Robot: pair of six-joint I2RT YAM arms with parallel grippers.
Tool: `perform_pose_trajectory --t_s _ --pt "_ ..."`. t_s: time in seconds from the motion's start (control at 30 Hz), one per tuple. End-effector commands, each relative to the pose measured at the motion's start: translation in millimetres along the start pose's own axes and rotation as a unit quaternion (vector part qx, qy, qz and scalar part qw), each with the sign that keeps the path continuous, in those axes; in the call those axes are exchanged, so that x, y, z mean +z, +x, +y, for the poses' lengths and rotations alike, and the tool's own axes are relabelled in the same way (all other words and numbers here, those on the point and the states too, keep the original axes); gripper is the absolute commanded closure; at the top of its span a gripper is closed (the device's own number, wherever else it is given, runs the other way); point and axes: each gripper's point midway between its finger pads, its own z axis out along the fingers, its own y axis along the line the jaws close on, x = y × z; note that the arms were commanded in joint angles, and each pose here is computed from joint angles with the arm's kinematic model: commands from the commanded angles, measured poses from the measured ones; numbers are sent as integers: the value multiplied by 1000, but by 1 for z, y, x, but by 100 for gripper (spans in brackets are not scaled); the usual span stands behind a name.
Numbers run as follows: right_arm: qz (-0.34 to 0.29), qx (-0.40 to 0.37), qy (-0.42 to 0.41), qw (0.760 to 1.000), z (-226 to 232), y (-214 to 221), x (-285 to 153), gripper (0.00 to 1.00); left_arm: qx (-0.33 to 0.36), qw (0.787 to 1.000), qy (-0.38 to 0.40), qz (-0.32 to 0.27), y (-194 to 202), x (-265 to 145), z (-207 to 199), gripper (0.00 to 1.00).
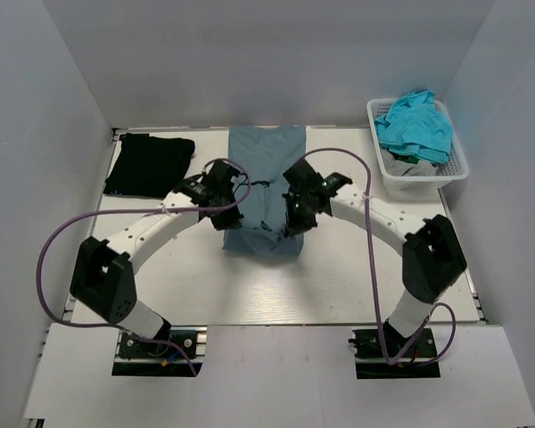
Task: Fold and stack the t-shirts
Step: Grab the bottom of the folded rectangular tshirt with both arms, then fold the folded rectangular tshirt in 1/3 of the way
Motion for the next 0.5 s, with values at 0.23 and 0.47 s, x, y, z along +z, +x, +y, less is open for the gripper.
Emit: perform_pose_trajectory --t_s 0.23,0.47 --pt "-36 -3 10 999 -15 -101 -3 100 6 994 -15 -110 -96 -5 -14 100" --pt "-34 18 13 999 -30 -124 12 100 16 994 5 -111 -118 20 -34 100"
